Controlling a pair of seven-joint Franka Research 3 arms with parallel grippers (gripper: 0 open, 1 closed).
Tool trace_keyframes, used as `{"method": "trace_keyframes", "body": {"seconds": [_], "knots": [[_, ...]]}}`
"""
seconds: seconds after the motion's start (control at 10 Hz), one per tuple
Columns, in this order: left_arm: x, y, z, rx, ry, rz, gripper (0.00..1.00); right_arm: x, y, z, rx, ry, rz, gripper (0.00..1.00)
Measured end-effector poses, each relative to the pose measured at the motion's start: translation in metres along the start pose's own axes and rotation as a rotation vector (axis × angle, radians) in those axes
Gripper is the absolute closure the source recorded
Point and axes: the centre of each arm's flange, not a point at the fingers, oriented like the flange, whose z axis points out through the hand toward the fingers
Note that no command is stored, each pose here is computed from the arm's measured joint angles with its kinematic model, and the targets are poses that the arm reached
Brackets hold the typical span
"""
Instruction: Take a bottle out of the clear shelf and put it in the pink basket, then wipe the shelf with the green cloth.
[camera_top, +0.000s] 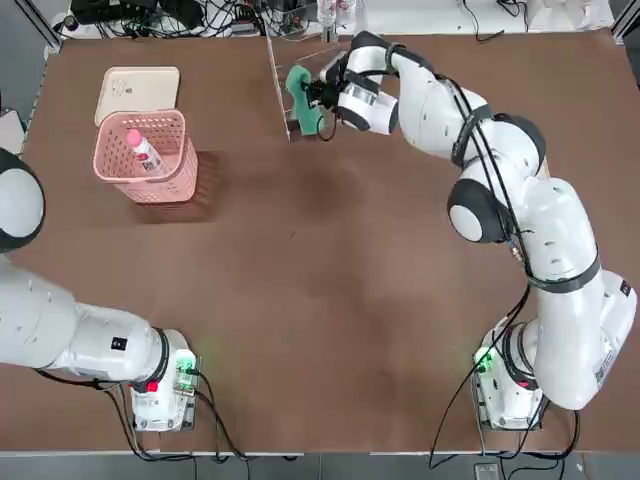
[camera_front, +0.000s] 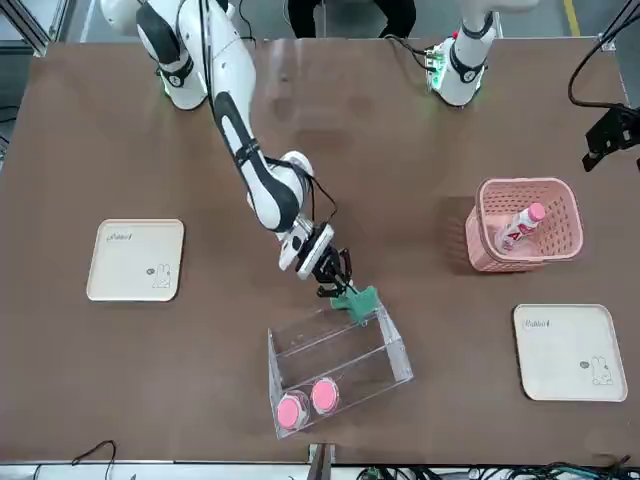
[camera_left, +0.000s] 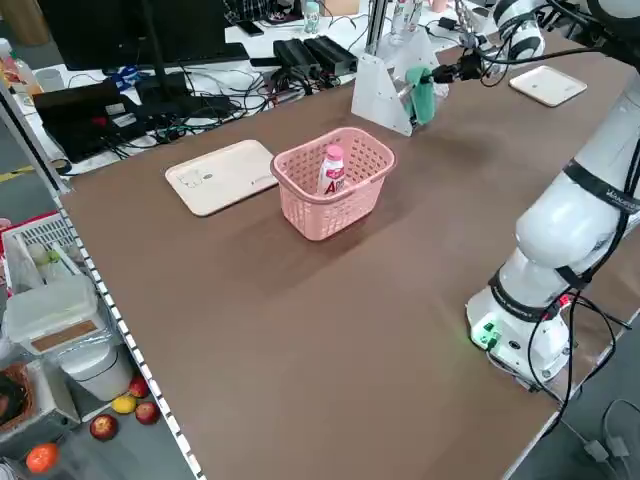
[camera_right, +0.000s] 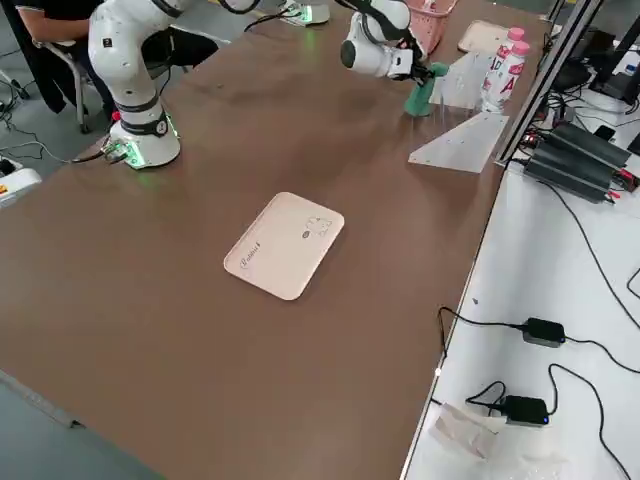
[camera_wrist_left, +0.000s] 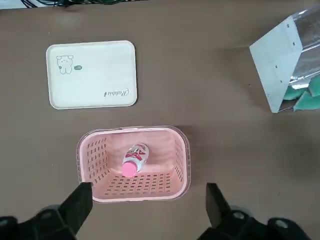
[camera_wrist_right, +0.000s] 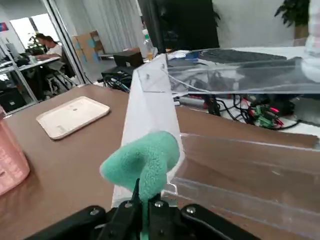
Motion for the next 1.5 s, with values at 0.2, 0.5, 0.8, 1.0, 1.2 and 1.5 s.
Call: {"method": "trace_keyframes", "body": {"seconds": [0.2,0.5,0.8,1.0,1.2,1.5], "knots": [[0.000,0.000,0.000,0.000,0.000,0.000,0.00,0.000,-0.005,-0.006,-0.008,-0.018,0.009,0.94],[0.000,0.000,0.000,0.000,0.000,0.000,0.00,0.015,-0.019,-0.017,-0.029,-0.040,0.037,0.94],[0.000,0.000,0.000,0.000,0.000,0.000,0.00,0.008,-0.037,-0.022,-0.020,-0.072,0.085,0.94],[0.000,0.000,0.000,0.000,0.000,0.000,0.00,0.007,-0.046,-0.024,-0.018,-0.086,0.111,0.94],[0.000,0.000,0.000,0.000,-0.001,0.000,0.00,0.015,-0.058,-0.027,-0.009,-0.080,0.130,0.94],[0.001,0.000,0.001,0.000,-0.003,0.000,0.00,0.020,-0.067,-0.030,-0.004,-0.081,0.136,0.94]]}}
